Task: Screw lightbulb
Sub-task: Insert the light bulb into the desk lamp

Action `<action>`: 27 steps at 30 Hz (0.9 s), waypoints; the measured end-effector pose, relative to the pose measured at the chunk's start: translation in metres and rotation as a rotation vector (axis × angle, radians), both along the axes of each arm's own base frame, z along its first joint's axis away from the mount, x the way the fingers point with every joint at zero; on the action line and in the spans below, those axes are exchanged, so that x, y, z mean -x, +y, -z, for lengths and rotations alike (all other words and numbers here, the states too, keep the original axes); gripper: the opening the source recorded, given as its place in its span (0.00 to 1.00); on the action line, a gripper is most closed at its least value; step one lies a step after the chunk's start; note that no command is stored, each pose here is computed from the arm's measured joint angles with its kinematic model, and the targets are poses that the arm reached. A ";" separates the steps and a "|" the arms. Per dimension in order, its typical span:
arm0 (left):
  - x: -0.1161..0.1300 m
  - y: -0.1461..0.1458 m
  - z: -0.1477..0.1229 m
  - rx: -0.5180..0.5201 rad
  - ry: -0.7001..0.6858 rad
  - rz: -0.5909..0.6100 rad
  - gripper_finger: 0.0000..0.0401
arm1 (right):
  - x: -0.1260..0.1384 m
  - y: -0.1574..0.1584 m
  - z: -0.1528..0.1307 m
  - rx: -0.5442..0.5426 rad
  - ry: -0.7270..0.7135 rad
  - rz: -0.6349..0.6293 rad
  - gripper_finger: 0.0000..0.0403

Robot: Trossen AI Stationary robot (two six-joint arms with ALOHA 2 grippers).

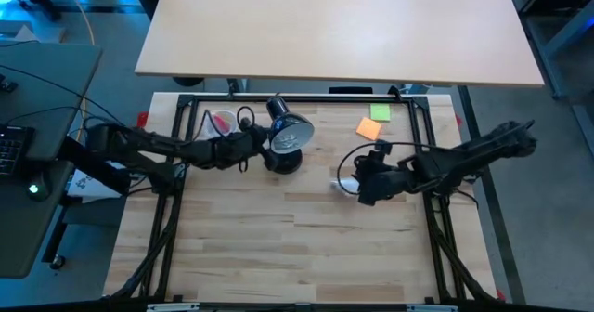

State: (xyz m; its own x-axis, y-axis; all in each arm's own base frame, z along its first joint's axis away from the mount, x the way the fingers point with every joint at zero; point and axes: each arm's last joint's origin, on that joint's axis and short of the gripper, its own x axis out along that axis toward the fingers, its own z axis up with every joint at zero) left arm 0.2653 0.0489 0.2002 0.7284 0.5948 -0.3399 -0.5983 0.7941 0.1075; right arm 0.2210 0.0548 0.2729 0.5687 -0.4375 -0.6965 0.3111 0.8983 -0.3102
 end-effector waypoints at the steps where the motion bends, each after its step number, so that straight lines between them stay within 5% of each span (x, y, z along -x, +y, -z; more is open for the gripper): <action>1: 0.003 0.000 -0.002 -0.012 0.017 -0.021 0.59 | 0.004 -0.004 0.012 -0.009 0.013 0.033 0.52; 14: 0.031 -0.013 -0.025 -0.002 0.051 -0.025 0.59 | 0.027 -0.024 0.105 -0.349 0.089 0.143 0.72; 27: 0.015 -0.073 0.018 0.234 0.222 0.330 0.59 | 0.056 -0.003 0.162 -0.334 -0.169 0.086 0.72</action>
